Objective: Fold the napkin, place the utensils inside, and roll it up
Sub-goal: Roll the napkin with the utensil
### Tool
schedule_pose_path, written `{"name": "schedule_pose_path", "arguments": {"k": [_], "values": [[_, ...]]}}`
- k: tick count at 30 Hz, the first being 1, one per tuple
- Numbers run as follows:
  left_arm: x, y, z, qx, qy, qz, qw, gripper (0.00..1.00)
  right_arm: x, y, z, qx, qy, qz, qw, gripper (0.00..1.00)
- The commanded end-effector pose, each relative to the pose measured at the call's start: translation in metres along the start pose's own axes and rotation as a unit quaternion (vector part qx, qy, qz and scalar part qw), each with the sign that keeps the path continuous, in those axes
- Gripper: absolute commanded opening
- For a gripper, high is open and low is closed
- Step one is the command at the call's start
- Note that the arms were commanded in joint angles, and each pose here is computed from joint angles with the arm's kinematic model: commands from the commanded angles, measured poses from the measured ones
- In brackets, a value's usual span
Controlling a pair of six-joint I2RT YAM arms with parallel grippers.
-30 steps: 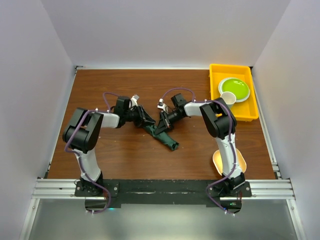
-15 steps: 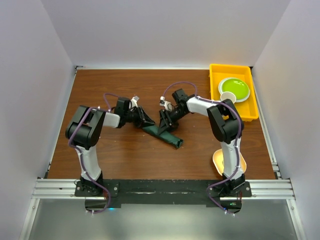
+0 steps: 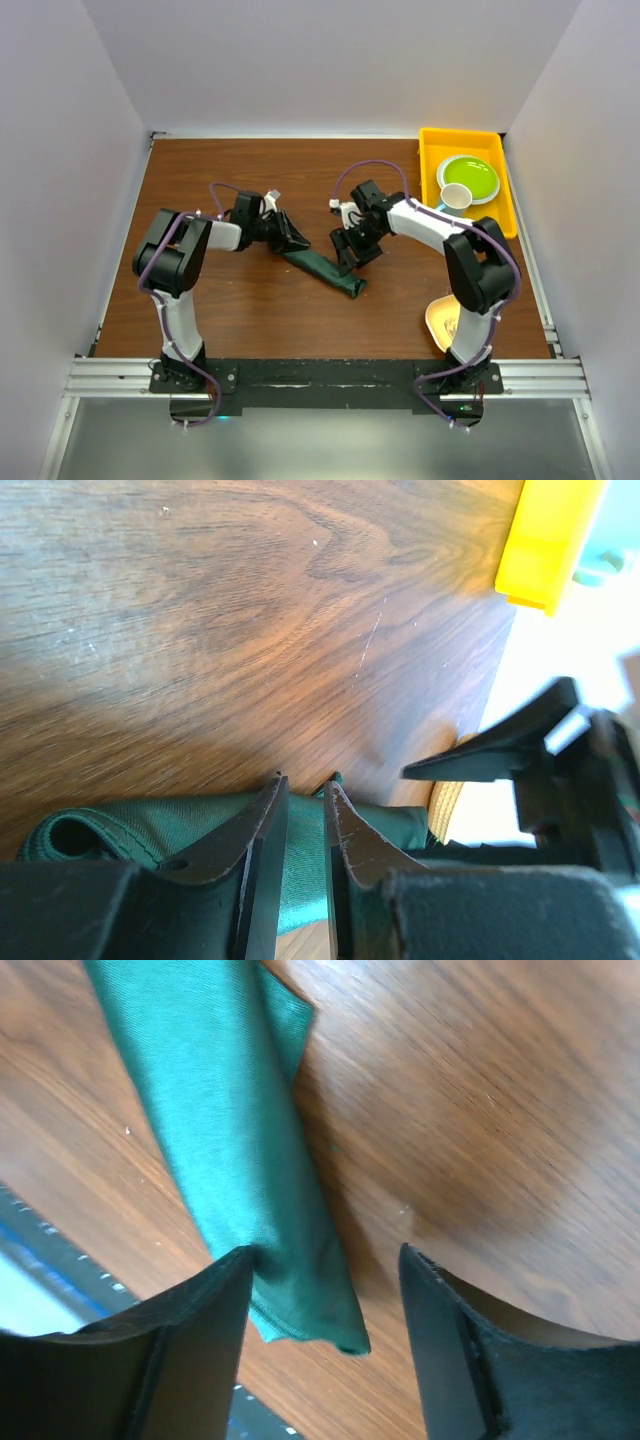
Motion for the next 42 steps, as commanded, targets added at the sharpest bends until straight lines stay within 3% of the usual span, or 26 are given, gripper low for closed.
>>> {"name": "schedule_pose_path", "arguments": {"k": [1,5,6,11,17,20,21,23,30,36,37,42], "values": [[0.008,-0.001,0.001,0.006,0.01,0.004,1.0,0.25,0.009,-0.025,0.052,-0.074,-0.134,-0.096,0.984,0.78],[0.006,-0.001,0.001,0.007,-0.005,0.015,1.0,0.25,0.022,-0.002,0.087,-0.101,-0.201,-0.11,0.968,0.85],[0.005,-0.001,0.0,0.008,-0.012,0.017,1.0,0.25,0.023,0.012,0.09,-0.127,-0.211,-0.101,0.964,0.98],[0.004,-0.004,-0.002,0.005,-0.023,0.02,1.0,0.25,0.037,0.033,0.11,-0.168,-0.244,-0.135,0.945,0.98],[0.006,-0.006,-0.007,-0.002,-0.021,0.017,1.0,0.25,0.035,0.056,0.107,-0.194,-0.262,-0.122,0.937,0.96],[0.007,-0.006,-0.008,-0.006,-0.021,0.016,1.0,0.25,0.029,0.069,0.098,-0.202,-0.252,-0.106,0.94,0.83],[0.008,-0.007,-0.009,-0.007,-0.02,0.015,1.0,0.25,0.028,0.073,0.095,-0.203,-0.241,-0.103,0.943,0.69],[0.009,-0.009,-0.011,-0.006,-0.018,0.017,1.0,0.26,0.028,0.077,0.093,-0.184,-0.225,-0.096,0.952,0.56],[0.042,-0.041,-0.028,0.029,0.022,-0.025,0.999,0.33,0.036,0.076,0.081,-0.091,-0.145,-0.074,0.982,0.27],[0.064,-0.073,-0.036,0.037,0.036,-0.07,0.996,0.34,0.047,0.074,0.06,0.101,-0.053,-0.011,0.993,0.25],[0.065,-0.075,-0.039,0.033,0.038,-0.072,0.996,0.34,0.045,0.074,0.062,0.164,-0.033,0.009,0.986,0.25],[0.053,-0.058,-0.048,-0.026,0.041,-0.059,0.997,0.34,0.049,0.082,0.029,0.254,0.065,0.048,0.964,0.28]]}}
Point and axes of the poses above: each gripper's point midway between its finger pads, its own y axis out along the fingers, its own z axis along the line the jaws close on, x = y × z, the point moved 10 cm from there along -y, back along the fingers, and after that the axes turned 13 degrees about y, right-handed, at the moved point
